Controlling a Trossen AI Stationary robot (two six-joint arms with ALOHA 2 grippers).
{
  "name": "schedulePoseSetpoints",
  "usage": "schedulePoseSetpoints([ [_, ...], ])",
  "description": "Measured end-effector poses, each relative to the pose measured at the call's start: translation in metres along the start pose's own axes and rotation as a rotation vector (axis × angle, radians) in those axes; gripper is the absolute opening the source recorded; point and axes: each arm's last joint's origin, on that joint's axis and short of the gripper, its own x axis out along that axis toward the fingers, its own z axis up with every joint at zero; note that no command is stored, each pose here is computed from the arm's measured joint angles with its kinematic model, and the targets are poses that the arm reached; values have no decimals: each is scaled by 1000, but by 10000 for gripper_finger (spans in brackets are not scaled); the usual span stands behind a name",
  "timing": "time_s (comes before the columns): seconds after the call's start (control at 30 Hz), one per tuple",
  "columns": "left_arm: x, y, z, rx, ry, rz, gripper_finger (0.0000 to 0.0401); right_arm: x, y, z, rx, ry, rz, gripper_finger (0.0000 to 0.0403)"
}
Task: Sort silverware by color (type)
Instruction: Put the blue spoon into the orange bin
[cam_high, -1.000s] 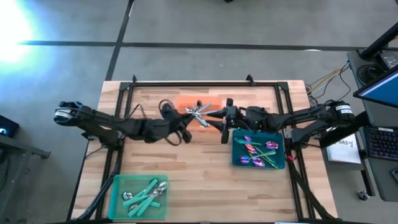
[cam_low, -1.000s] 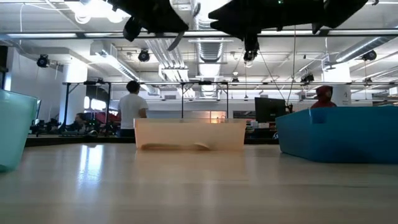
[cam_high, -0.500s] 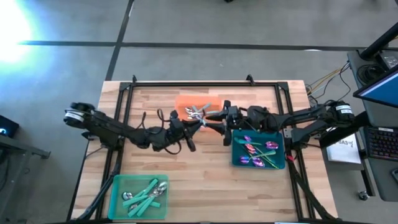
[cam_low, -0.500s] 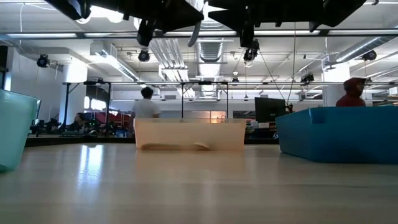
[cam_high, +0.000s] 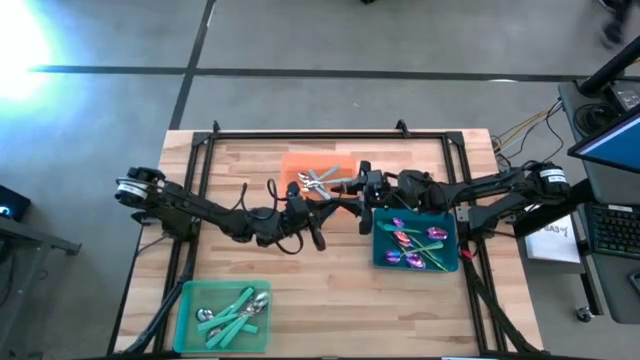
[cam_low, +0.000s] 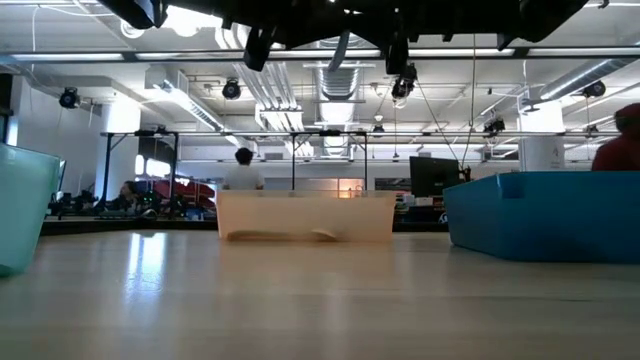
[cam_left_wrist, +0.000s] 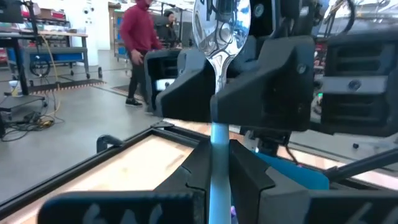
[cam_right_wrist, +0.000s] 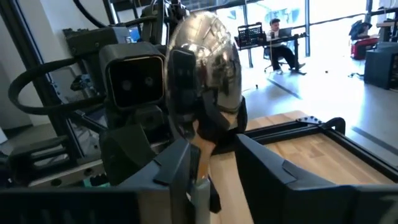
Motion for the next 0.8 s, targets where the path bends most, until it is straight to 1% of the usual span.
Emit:
schedulePoseSetpoints([
  [0.1,1,-1,0,15,0,3,17,0,0,0,-1,4,0,95],
  [0.23,1,-1,2,22,-5,7,17,0,0,0,-19,3,7,31],
  [0.27,1,0,2,23,-5,8,17,0,0,0,-31,4,7,22],
  [0.4,1,0,2,23,-6,8,23,0,-1,0,-47,3,4,15],
  [0.63,1,-1,5,6,-14,8,85,0,-3,-1,-71,14,-19,13],
  [0.8,1,0,4,11,-10,17,125,2,-6,1,-134,59,-104,13],
])
